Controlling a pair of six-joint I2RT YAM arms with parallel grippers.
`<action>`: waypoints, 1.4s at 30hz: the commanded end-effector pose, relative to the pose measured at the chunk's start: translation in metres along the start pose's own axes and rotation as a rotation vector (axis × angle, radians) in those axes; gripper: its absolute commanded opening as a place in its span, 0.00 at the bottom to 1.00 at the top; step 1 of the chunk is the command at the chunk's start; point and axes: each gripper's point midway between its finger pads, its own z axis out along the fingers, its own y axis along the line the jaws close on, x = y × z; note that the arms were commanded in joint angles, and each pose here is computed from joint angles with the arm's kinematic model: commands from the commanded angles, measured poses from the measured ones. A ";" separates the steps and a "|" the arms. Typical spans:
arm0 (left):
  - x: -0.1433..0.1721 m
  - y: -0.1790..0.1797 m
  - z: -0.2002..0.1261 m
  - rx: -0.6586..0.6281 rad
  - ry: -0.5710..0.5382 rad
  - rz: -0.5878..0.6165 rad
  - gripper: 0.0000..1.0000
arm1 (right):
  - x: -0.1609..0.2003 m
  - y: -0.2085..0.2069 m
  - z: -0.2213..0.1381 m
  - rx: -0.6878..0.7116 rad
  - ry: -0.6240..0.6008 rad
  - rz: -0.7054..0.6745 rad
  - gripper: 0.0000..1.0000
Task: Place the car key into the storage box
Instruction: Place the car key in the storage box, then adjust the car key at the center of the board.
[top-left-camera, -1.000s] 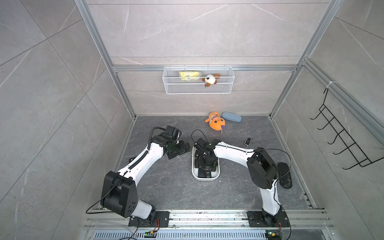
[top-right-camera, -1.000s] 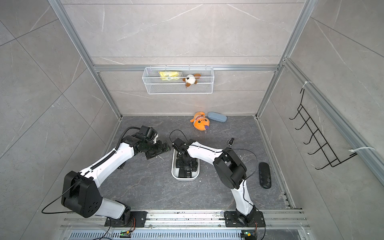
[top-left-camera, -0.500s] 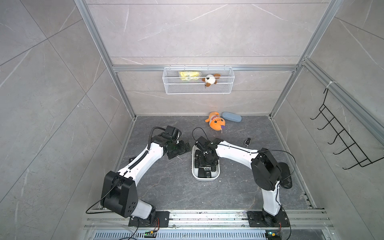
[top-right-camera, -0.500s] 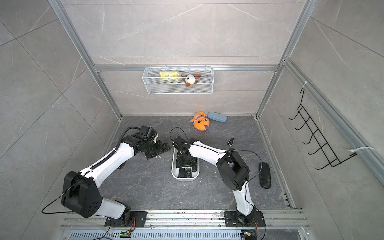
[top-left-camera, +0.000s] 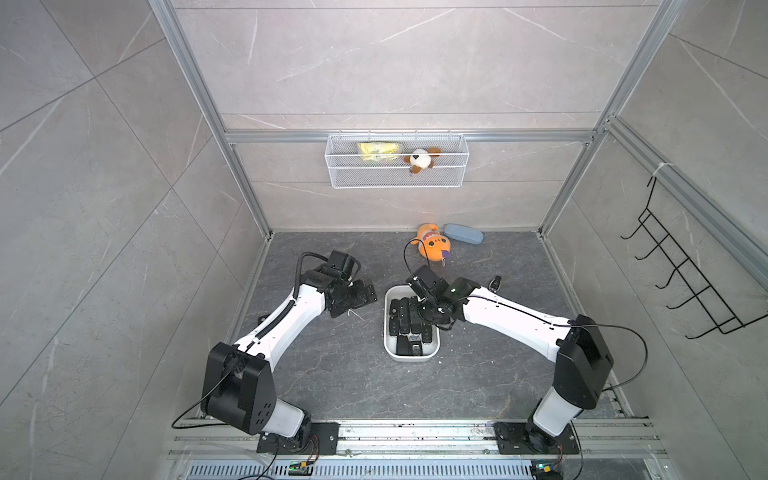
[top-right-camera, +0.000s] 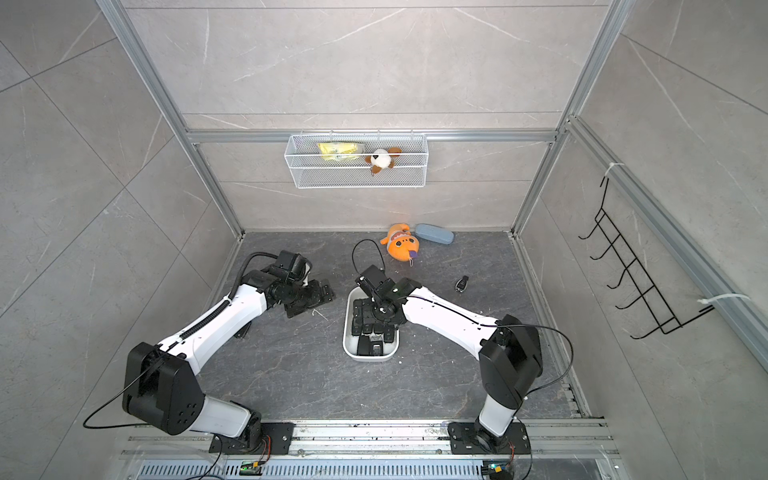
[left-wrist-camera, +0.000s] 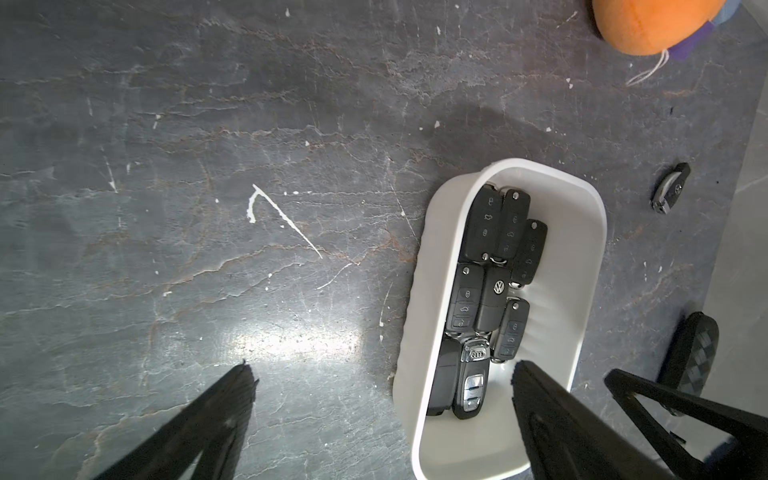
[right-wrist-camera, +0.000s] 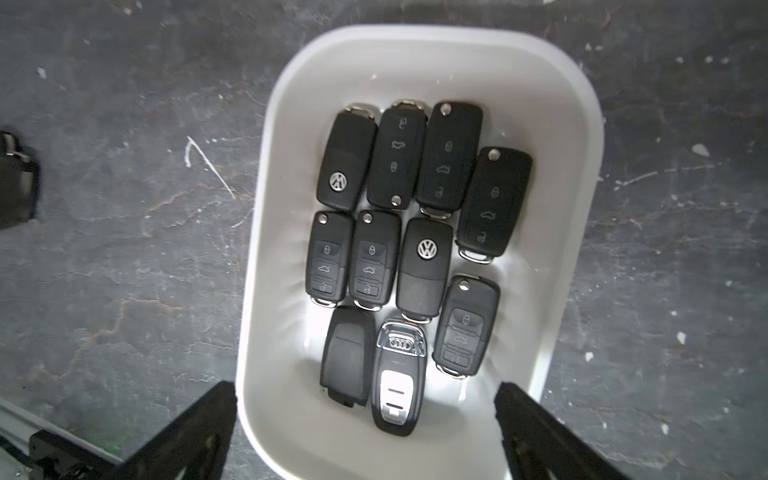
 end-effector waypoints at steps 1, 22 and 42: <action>-0.015 0.005 -0.019 -0.039 -0.063 0.009 1.00 | -0.016 0.013 -0.016 -0.087 -0.105 -0.024 1.00; -0.038 0.098 -0.036 -0.295 -0.233 -0.226 1.00 | -0.036 0.056 -0.060 -0.346 -0.269 -0.172 1.00; -0.081 0.234 -0.003 -0.398 -0.203 -0.425 1.00 | -0.047 0.074 -0.050 -0.377 -0.251 -0.204 1.00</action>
